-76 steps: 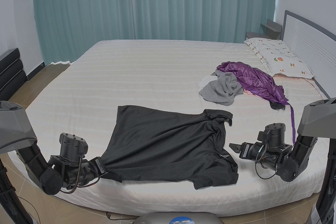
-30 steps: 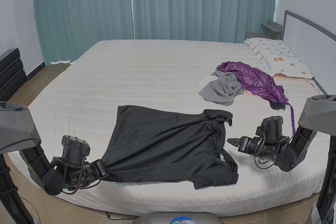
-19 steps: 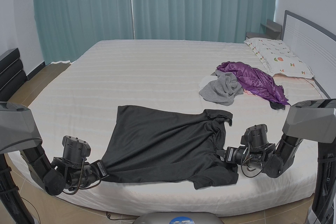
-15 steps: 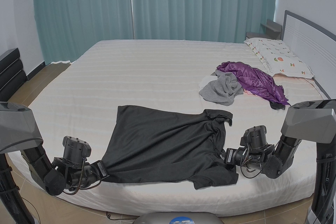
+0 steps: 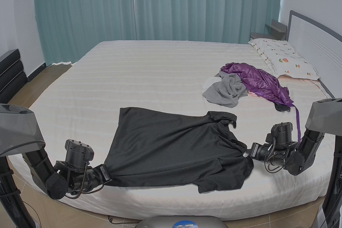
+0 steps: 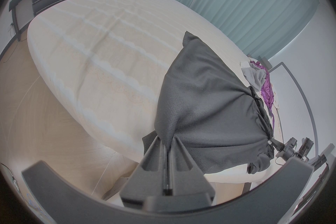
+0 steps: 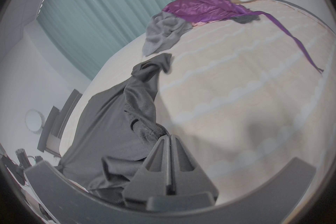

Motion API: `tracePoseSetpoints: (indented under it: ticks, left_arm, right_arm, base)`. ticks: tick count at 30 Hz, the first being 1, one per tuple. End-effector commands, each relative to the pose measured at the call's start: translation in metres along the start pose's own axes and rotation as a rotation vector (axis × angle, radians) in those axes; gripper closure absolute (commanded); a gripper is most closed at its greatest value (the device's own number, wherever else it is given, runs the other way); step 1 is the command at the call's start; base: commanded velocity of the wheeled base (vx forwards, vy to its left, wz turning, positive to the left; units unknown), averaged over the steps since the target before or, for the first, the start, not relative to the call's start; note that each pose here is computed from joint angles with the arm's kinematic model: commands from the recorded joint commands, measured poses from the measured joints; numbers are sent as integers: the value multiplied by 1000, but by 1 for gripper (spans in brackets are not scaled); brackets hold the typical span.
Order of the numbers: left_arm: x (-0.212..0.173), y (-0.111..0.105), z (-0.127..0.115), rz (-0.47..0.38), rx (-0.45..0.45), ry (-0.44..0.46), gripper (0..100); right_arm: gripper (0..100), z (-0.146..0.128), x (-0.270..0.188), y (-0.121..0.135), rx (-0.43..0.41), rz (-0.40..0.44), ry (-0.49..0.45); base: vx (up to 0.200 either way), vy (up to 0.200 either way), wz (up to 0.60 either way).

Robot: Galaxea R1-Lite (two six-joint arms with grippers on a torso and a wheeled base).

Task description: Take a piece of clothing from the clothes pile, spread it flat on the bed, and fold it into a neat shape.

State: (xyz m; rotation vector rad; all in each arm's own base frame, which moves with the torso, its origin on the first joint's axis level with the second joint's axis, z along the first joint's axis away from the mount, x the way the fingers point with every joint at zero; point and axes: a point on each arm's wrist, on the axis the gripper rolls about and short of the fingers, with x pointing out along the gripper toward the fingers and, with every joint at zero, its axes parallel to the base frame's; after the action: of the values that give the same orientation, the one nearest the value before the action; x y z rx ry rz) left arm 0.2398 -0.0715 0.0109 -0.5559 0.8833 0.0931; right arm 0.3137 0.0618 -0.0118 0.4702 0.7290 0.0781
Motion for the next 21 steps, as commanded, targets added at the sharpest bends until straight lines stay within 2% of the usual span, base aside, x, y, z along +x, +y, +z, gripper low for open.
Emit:
tracePoseSetpoints:
  ticks: [1, 4, 14, 21]
  left_arm:
    - [2, 1, -2, 8, 2, 8, 100]
    - [3, 2, -2, 10, 2, 10, 100]
    - [5, 1, -2, 10, 0, 12, 100]
    - [8, 1, -2, 12, -1, 15, 100]
  right_arm:
    - [100, 10, -17, -10, 36, -2, -44]
    - [100, 10, -19, -16, 45, -3, -72]
    - [100, 1, -26, -19, 54, -10, -57]
    - [100, 8, -29, -27, 80, -4, -134]
  base:
    - [0, 0, 0]
    - [0, 0, 0]
    - [0, 0, 0]
    - [0, 0, 0]
